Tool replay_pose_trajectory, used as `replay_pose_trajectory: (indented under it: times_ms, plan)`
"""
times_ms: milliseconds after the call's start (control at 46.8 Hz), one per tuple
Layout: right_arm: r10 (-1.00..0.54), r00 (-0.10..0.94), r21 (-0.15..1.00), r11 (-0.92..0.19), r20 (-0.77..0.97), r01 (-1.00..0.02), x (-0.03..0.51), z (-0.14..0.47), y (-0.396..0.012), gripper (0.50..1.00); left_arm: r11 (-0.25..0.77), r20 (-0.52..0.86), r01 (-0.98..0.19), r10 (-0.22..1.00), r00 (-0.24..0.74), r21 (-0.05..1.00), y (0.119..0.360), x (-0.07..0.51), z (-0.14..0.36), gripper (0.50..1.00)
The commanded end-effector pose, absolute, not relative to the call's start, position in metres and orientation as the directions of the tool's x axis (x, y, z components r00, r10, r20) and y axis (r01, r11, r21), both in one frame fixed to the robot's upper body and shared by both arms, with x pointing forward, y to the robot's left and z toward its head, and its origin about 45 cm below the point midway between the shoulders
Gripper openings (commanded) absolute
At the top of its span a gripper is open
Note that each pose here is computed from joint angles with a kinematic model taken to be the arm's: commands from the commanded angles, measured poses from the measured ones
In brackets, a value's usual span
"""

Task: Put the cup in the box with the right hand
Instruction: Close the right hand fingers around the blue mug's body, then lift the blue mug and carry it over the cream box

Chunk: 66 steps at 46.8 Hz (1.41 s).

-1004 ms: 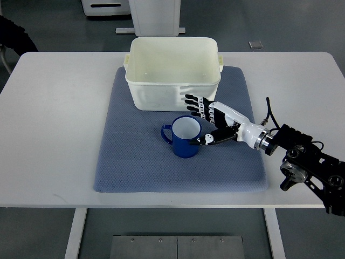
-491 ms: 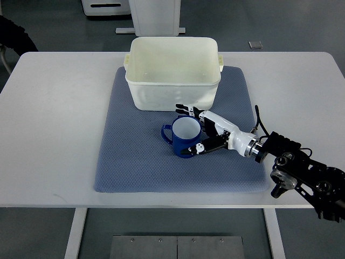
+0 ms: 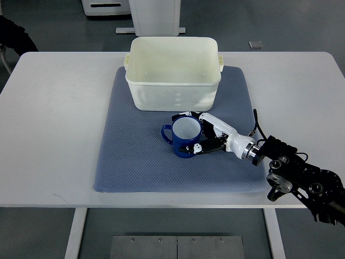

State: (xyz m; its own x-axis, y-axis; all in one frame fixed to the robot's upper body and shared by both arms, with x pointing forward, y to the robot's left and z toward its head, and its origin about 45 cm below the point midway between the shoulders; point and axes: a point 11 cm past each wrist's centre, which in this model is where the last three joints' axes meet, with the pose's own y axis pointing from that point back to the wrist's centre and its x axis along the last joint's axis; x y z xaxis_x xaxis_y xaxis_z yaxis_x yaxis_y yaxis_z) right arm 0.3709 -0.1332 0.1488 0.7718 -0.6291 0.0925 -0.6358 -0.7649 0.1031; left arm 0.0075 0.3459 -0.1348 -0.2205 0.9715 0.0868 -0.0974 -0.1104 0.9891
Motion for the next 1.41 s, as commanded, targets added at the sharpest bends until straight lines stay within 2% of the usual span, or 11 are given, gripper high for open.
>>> replay_pose_trajectory:
  times_ms: [0, 235, 385, 897, 1197, 1389]
  plan:
    - [-0.641, 0.762, 0.106, -0.754, 0.092, -0.648, 0.372, 0.146, -0.133, 0.500, -0.110, 0.087, -0.098, 0.972, -0.221, 0.989, 0.346, 0.008, -0.135, 1.000]
    - [-0.662, 0.741, 0.078, -0.738, 0.110, -0.671, 0.375, 0.150, -0.135, 0.500, -0.110, 0.087, -0.098, 0.972, -0.221, 0.989, 0.346, 0.008, -0.135, 1.000]
    - [-0.670, 0.731, 0.018, -0.736, 0.133, -0.677, 0.381, 0.166, -0.148, 0.500, -0.110, 0.087, -0.098, 0.972, -0.221, 0.989, 0.346, 0.008, -0.135, 1.000]
    - [-0.697, 0.681, -0.083, -0.710, 0.224, -0.699, 0.412, 0.261, -0.199, 0.500, -0.110, 0.087, -0.098, 0.972, -0.221, 0.989, 0.346, 0.008, -0.135, 1.000]
    - [-0.754, 0.615, -0.096, -0.646, 0.230, -0.757, 0.440, 0.293, -0.199, 0.500, -0.110, 0.087, -0.098, 0.972, -0.221, 0.989, 0.346, 0.008, -0.135, 1.000]
    - [-0.774, 0.590, -0.076, -0.618, 0.228, -0.782, 0.457, 0.298, -0.184, 0.500, -0.110, 0.087, -0.098, 0.972, -0.221, 0.989, 0.346, 0.008, -0.135, 1.000]
